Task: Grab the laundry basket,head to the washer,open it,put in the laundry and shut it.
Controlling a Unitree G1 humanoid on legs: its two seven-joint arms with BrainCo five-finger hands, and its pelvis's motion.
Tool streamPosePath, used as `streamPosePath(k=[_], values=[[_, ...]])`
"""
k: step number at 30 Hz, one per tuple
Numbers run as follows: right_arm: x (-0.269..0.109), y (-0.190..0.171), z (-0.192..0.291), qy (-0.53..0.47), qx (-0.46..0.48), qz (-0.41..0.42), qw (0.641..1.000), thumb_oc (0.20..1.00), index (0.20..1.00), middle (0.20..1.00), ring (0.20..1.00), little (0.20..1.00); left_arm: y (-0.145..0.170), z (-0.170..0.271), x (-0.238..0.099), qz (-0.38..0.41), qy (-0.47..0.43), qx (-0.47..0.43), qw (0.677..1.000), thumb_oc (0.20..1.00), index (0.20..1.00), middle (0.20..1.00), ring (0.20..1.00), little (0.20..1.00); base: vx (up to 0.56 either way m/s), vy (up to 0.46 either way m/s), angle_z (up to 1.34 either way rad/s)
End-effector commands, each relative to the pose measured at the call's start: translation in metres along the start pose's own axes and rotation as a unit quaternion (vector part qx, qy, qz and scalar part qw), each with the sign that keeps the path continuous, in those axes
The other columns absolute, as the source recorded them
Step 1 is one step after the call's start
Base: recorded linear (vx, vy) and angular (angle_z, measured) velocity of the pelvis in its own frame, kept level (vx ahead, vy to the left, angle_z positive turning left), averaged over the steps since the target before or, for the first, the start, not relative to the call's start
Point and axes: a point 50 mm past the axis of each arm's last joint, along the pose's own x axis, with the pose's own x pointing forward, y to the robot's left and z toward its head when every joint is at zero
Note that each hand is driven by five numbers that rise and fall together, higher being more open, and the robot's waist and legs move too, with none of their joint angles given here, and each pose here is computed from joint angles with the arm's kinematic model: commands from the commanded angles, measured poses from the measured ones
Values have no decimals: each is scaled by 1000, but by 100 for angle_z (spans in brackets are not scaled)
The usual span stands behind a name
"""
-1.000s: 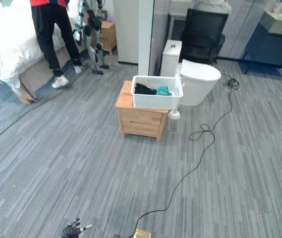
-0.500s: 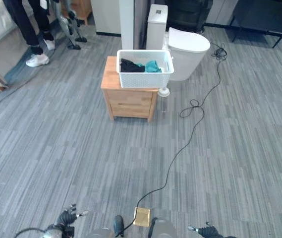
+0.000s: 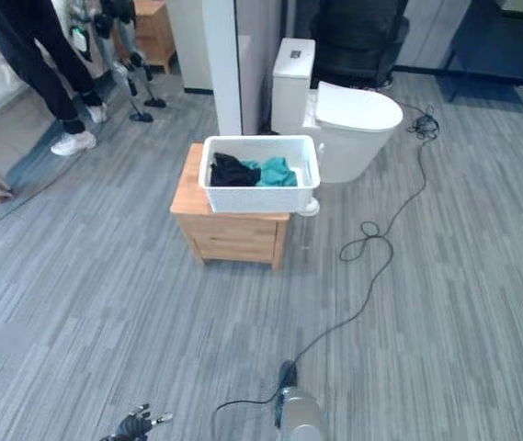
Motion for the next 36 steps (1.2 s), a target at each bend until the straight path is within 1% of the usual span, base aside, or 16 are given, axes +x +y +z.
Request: streamPosePath(k=[1,5,7,8,11,12,15,17,18,20,22,24,25,26,31,36], values=[[-2,-19,-6,4,0,-28,1000,1000,1000,1000,1000,1000,29,39,4,40,-72,-55,995,1000,1000,1000,1000,1000,518,-700,6],[-1,-36,38,-77,39,-57,995,1000,1000,1000,1000,1000,29,49,3,34,-94,-64,993,1000,1000,1000,1000,1000,400,-204,-35],[-9,-56,73,-157,51,-82,983,1000,1000,1000,1000,1000,31,56,0,30,-120,-71,990,1000,1000,1000,1000,1000,488,59,-4],[-9,-56,72,-157,51,-82,983,1000,1000,1000,1000,1000,31,56,0,30,-119,-71,990,1000,1000,1000,1000,1000,300,81,-28],[-19,-65,107,-222,46,-98,969,1000,1000,1000,1000,1000,31,58,0,28,-126,-80,988,1000,1000,1000,1000,1000,489,157,-64],[-19,-65,108,-225,44,-97,969,1000,1000,1000,1000,1000,32,58,-1,29,-127,-81,988,1000,1000,1000,1000,1000,416,125,-76],[-17,-62,103,-213,34,-91,972,1000,1000,1000,1000,1000,33,55,-1,30,-122,-78,989,1000,1000,1000,1000,1000,417,203,-71],[-14,-56,97,-197,25,-79,977,1000,1000,1000,1000,1000,33,60,-1,22,-125,-60,990,1000,1000,1000,1000,1000,329,247,-30],[-13,-47,101,-201,25,-64,977,1000,1000,1000,1000,1000,35,71,-1,16,-144,-35,989,1000,1000,1000,1000,1000,81,94,15],[-12,-45,100,-196,26,-61,978,1000,1000,1000,1000,1000,36,73,-1,16,-147,-32,989,1000,1000,1000,1000,1000,167,46,23],[-8,-38,92,-174,24,-55,983,1000,1000,1000,1000,1000,40,75,-1,25,-150,-38,988,1000,1000,1000,1000,1000,244,-80,28],[-2,-30,73,-127,30,-48,990,1000,1000,1000,1000,1000,39,80,0,31,-153,-44,987,1000,1000,1000,1000,1000,241,-121,16],[-2,-30,73,-127,30,-48,990,1000,1000,1000,1000,1000,39,80,0,31,-153,-45,987,1000,1000,1000,1000,1000,201,-108,35],[0,-29,60,-102,36,-46,993,1000,1000,1000,1000,1000,38,82,1,32,-153,-37,987,1000,1000,1000,1000,1000,89,-56,45],[-1,-45,31,-46,40,-69,996,1000,1000,1000,1000,1000,35,66,1,24,-133,-34,990,1000,1000,1000,1000,1000,192,-109,46],[-3,-61,30,-52,74,-98,991,1000,1000,1000,1000,1000,41,69,-7,19,-161,-59,985,1000,1000,1000,1000,1000,91,-78,25]])
